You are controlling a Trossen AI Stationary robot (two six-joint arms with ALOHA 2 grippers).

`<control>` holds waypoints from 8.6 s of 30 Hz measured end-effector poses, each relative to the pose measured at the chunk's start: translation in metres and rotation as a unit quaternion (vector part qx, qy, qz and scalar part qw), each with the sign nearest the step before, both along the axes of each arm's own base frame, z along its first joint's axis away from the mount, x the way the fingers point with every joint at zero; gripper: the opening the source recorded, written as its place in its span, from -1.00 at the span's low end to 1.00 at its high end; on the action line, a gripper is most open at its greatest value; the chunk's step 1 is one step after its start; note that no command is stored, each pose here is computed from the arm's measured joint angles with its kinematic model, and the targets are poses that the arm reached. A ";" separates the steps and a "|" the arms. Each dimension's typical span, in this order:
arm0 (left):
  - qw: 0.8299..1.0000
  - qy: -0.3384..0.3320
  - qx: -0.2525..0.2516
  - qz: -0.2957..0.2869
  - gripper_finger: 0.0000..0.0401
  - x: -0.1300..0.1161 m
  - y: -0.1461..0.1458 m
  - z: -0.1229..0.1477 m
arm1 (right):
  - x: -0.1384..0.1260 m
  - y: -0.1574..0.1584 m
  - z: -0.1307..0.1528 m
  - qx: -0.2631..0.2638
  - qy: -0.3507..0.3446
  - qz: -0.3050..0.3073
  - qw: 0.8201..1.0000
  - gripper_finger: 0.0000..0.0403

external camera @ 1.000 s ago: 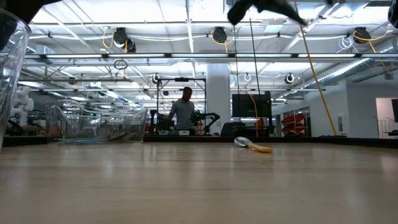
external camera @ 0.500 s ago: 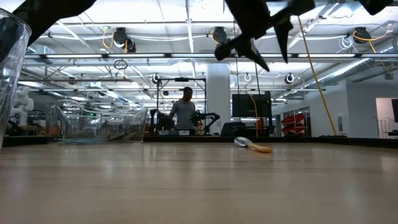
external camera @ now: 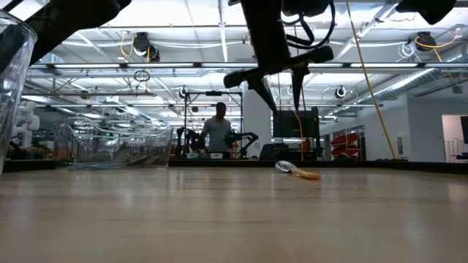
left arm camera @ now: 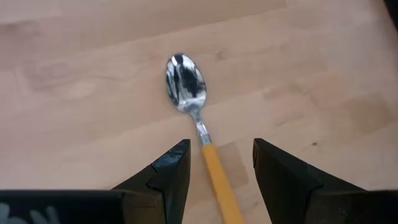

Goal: Sort silverware by color (type)
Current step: Put the yellow spoon into the bottom left transparent bin

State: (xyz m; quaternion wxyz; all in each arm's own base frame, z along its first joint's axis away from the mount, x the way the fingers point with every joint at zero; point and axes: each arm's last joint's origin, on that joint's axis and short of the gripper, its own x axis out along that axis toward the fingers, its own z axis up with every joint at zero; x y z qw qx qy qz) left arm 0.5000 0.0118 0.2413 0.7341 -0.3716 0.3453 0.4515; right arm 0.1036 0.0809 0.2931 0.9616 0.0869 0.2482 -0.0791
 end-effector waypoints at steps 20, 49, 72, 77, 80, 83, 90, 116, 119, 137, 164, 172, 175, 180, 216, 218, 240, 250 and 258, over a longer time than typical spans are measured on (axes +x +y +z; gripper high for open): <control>0.988 -0.003 -0.138 0.075 -0.14 0.015 0.012 -0.051 | -0.017 -0.017 -0.007 0.026 0.098 0.062 0.993 -0.26; 0.984 -0.044 -0.118 0.126 -0.14 0.036 0.010 -0.101 | -0.029 -0.027 -0.011 -0.048 0.140 0.121 0.982 -0.26; 0.955 -0.116 -0.154 0.226 -0.14 0.040 0.010 -0.096 | -0.030 -0.028 -0.012 -0.044 0.148 0.111 0.982 -0.26; 0.958 -0.115 -0.149 0.216 -0.14 0.034 0.021 -0.076 | -0.030 -0.028 -0.012 -0.044 0.147 0.111 0.982 -0.26; 0.956 -0.106 -0.155 0.225 -0.21 0.025 0.027 -0.054 | -0.030 -0.028 -0.012 -0.045 0.147 0.110 0.982 -0.26; 0.954 -0.103 -0.176 0.222 -0.33 0.021 0.035 -0.044 | -0.029 -0.028 -0.011 -0.052 0.140 0.100 0.984 -0.26; 0.940 -0.128 -0.235 0.212 -0.51 0.022 0.040 -0.031 | -0.028 -0.030 -0.010 -0.071 0.122 0.071 0.987 -0.26; 0.958 -0.187 -0.169 0.134 -0.52 0.055 0.053 -0.086 | -0.027 -0.033 -0.010 -0.059 0.122 0.049 0.990 -0.26; 0.963 -0.149 -0.176 0.141 -0.52 0.051 0.049 -0.095 | -0.027 -0.033 -0.011 -0.059 0.123 0.049 0.989 -0.26; 0.987 0.029 -0.151 0.037 -0.52 0.013 -0.005 -0.056 | -0.028 -0.034 -0.012 -0.065 0.131 0.048 0.988 -0.26; 0.977 0.129 -0.149 -0.085 0.19 0.009 0.033 -0.087 | -0.028 -0.033 -0.012 -0.058 0.138 0.056 0.987 -0.26; 0.969 0.146 -0.145 -0.137 0.00 0.013 0.027 -0.104 | -0.028 -0.033 -0.012 -0.041 0.136 0.043 0.989 -0.26; 0.965 0.157 -0.139 -0.156 -0.23 0.013 0.023 -0.106 | -0.028 -0.033 -0.012 -0.028 0.135 0.033 0.990 -0.26; 0.960 0.163 -0.120 -0.194 -0.67 0.014 0.017 -0.107 | -0.028 -0.033 -0.012 -0.013 0.133 0.022 0.991 -0.26; 0.930 0.117 -0.112 -0.330 -0.86 0.001 -0.062 -0.039 | -0.021 -0.027 0.023 0.200 0.058 -0.088 0.974 -0.26; 0.930 0.106 -0.109 -0.334 -0.86 -0.003 -0.071 -0.026 | -0.016 -0.023 0.022 0.192 0.055 -0.094 0.975 -0.26; 0.872 0.097 -0.071 -0.474 -0.89 -0.028 -0.136 0.011 | 0.011 0.013 0.005 0.165 0.172 0.005 0.971 -0.26; 0.788 0.103 0.056 -0.605 -0.15 -0.014 -0.148 -0.006 | -0.005 0.014 0.013 0.227 0.202 0.087 0.949 -0.26; 0.808 0.150 0.060 -0.567 0.02 -0.003 -0.133 -0.042 | -0.014 0.020 0.013 0.218 0.213 0.136 0.943 -0.26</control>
